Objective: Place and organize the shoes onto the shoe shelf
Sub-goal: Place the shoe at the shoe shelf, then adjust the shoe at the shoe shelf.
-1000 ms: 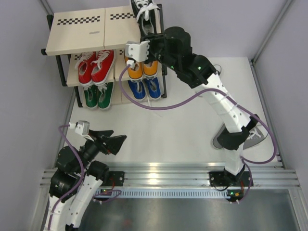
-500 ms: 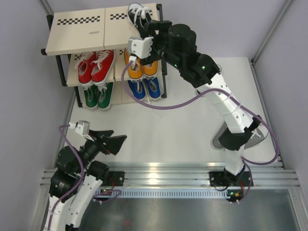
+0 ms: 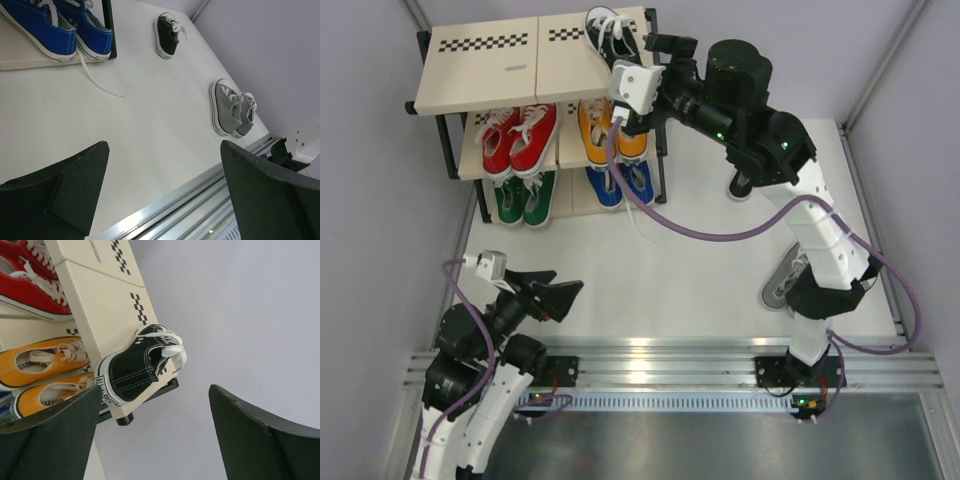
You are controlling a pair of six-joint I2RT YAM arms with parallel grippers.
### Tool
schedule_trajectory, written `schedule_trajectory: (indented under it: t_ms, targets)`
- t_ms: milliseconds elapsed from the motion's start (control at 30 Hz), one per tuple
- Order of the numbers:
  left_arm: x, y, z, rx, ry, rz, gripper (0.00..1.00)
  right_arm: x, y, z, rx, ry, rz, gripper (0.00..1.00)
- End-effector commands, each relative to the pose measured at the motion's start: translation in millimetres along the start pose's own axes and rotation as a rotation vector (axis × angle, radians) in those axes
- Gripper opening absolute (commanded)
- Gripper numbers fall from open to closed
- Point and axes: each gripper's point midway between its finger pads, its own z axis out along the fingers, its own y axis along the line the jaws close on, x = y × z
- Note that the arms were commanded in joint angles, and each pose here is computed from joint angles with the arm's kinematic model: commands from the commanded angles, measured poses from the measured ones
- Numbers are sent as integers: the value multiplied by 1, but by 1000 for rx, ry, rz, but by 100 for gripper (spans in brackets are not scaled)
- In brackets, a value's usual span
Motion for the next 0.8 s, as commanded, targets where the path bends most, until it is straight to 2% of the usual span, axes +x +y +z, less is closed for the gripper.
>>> schedule_trajectory:
  t_ms: [0, 33, 67, 133, 167, 233, 267, 367, 467, 767]
  targets:
    - [-2, -2, -1, 12, -14, -4, 98, -23, -22, -35, 37, -88, 143, 84]
    - [-2, -3, -1, 13, -15, -2, 98, -18, -18, -34, 29, -76, 189, 81]
    - [-2, -3, -1, 14, -13, -4, 98, -12, -17, -34, 24, -72, 210, 71]
    - [-2, -3, -1, 16, -13, -4, 98, -1, -11, -33, 13, -52, 288, 62]
    - [-2, -3, -1, 16, -13, -2, 98, -1, -6, -33, -16, -72, 310, 48]
    - [-1, -3, -1, 15, -10, -4, 98, 13, 5, -33, -67, -69, 374, 38]
    - [-1, -2, -1, 13, -11, -4, 98, 17, 9, -32, -89, -77, 385, 27]
    - [-2, -2, -1, 11, -14, -6, 98, 25, 27, -29, -170, -94, 424, 20]
    - [-2, -2, -1, 10, -15, -6, 98, 32, 39, -22, -220, -106, 446, 16]
    - [-2, -2, -1, 11, -14, -4, 98, 34, 47, 13, -232, -142, 503, 11]
